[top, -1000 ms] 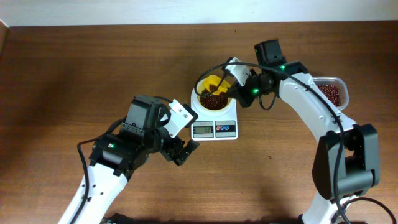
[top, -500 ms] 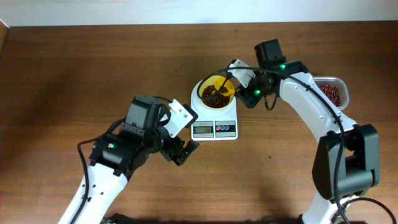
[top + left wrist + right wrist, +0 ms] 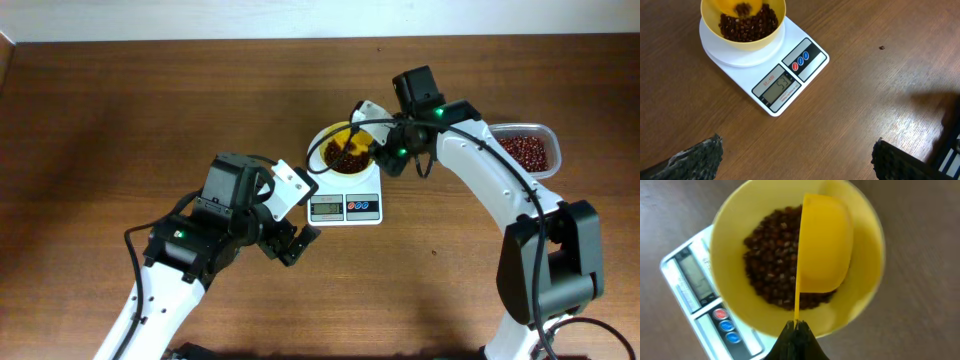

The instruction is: Scoop item into bowl and weigh 50g on scale

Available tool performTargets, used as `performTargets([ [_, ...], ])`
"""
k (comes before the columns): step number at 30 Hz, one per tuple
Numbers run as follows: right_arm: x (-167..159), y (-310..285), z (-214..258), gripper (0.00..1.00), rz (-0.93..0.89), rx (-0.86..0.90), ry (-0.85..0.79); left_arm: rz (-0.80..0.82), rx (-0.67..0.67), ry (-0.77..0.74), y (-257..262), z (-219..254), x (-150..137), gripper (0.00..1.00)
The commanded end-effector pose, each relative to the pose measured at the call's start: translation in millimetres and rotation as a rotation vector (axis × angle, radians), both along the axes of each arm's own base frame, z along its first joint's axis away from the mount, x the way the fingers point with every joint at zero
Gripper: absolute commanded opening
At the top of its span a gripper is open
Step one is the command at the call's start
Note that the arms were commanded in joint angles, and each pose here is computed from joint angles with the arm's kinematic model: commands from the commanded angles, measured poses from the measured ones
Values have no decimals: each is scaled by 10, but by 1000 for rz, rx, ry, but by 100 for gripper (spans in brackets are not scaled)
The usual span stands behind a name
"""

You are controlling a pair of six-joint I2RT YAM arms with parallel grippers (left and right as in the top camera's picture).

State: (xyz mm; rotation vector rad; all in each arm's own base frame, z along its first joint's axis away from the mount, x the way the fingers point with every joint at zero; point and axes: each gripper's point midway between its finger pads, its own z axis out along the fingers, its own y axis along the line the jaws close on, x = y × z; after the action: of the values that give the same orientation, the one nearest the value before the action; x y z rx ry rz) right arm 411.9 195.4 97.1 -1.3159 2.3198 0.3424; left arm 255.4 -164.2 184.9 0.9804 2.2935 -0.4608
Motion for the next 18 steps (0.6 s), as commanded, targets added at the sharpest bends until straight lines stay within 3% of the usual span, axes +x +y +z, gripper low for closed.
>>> performTargets([
  [1,144,15,64,4,-1,-16,-64,6,-4,-6,6,17,-11,99],
  [18,-196,185,-98,4,65,-25,60,6,-4,-6,6,17,-11,99],
])
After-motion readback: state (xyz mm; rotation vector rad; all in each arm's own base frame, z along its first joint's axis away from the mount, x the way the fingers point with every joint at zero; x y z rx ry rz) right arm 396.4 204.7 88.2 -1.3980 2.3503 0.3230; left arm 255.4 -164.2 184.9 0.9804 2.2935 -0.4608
